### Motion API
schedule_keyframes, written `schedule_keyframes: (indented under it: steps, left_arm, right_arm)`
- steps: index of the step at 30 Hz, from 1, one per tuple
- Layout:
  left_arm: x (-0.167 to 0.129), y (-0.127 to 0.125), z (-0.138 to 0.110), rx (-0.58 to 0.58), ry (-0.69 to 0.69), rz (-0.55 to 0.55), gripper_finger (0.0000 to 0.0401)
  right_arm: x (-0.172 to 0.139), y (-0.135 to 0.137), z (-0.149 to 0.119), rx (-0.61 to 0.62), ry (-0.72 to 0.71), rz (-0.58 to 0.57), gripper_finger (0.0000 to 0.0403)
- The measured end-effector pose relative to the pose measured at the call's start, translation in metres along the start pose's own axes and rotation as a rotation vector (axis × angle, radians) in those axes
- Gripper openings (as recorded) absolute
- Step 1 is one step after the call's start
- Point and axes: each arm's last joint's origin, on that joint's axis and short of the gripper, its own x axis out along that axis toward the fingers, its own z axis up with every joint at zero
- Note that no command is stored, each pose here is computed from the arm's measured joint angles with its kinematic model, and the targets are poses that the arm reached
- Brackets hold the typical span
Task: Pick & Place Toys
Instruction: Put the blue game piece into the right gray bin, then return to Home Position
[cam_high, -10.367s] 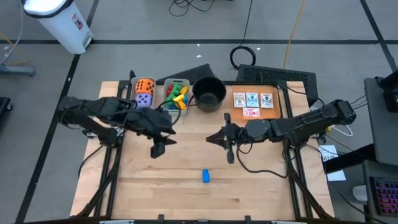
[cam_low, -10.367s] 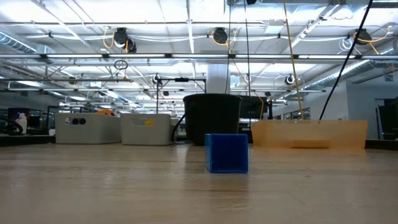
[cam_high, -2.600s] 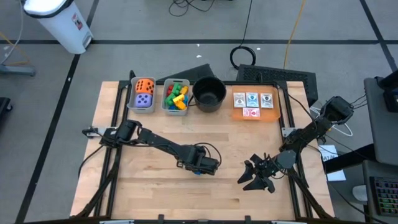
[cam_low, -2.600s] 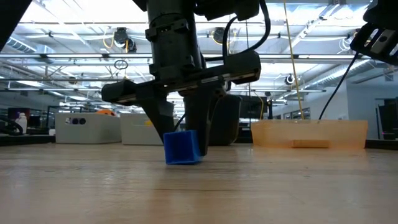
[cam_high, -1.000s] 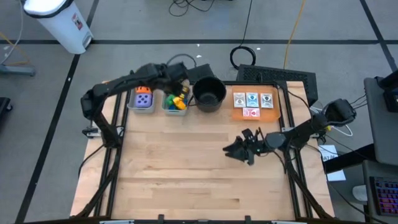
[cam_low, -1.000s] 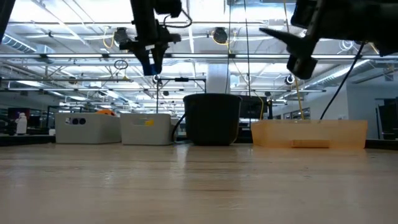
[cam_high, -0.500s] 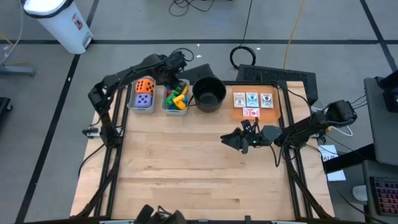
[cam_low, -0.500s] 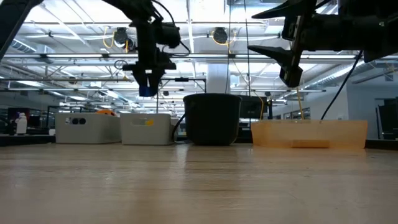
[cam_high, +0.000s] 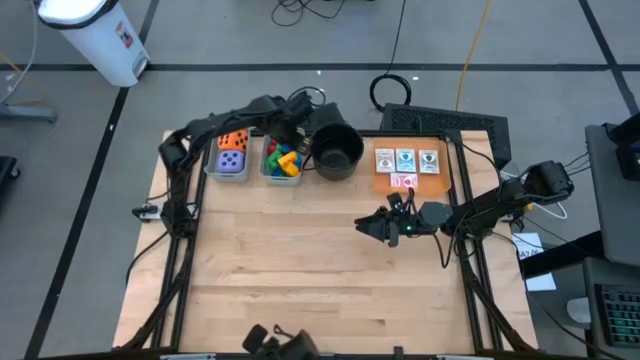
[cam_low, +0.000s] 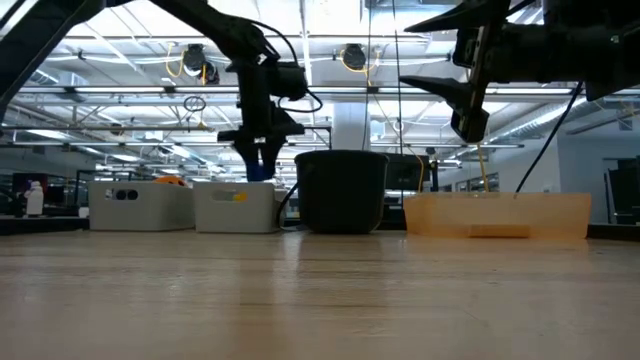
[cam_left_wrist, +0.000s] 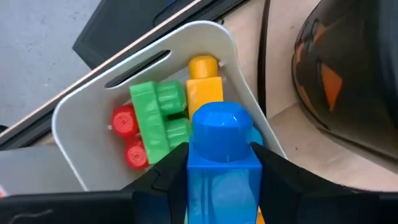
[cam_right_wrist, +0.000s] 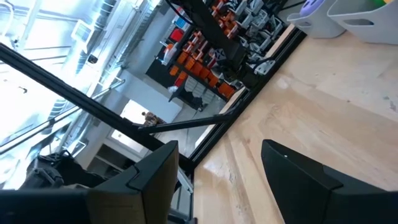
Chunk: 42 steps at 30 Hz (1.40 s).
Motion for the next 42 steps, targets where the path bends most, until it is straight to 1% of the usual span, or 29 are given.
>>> schedule_keyframes:
  steps: [6, 13, 16, 26, 31, 34, 37, 39, 42]
  left_arm:
    - [0.017, -0.003, 0.003, -0.019, 0.01, 0.004, 0.0164]
    - [0.024, -0.002, 0.008, -0.041, 0.0, -0.021, 0.0149]
    - [0.025, -0.001, 0.009, -0.049, -0.01, -0.027, 0.0151]
    - [0.026, 0.007, 0.013, -0.069, -0.016, -0.022, 0.0214]
    - [0.026, 0.009, 0.013, -0.074, -0.011, -0.047, 0.0233]
    - [0.018, 0.011, 0.014, -0.068, -0.02, -0.087, 0.0233]
    - [0.0, 0.012, 0.016, -0.04, -0.068, -0.145, 0.0227]
    - [-0.017, 0.013, 0.016, -0.009, -0.11, -0.194, 0.022]
    - [-0.053, 0.016, 0.012, 0.057, -0.186, -0.308, 0.0206]
  right_arm:
    - [0.0, 0.001, -0.001, 0.011, 0.035, 0.026, 0.0224]
    - [0.0, 0.001, -0.002, 0.022, 0.047, 0.028, 0.0224]
    - [0.0, 0.001, -0.002, 0.021, 0.047, 0.027, 0.0224]
    - [0.0, 0.0, -0.003, 0.018, 0.055, 0.017, 0.0224]
    - [0.0, 0.0, -0.002, 0.018, 0.053, 0.016, 0.0224]
    - [0.0, -0.001, -0.001, 0.018, 0.047, 0.012, 0.0224]
    - [0.001, -0.003, 0.001, 0.015, 0.036, 0.005, 0.0224]
    - [0.001, -0.004, 0.004, 0.014, 0.022, 0.004, 0.0224]
    - [0.002, -0.006, 0.009, 0.008, 0.017, 0.012, 0.0224]
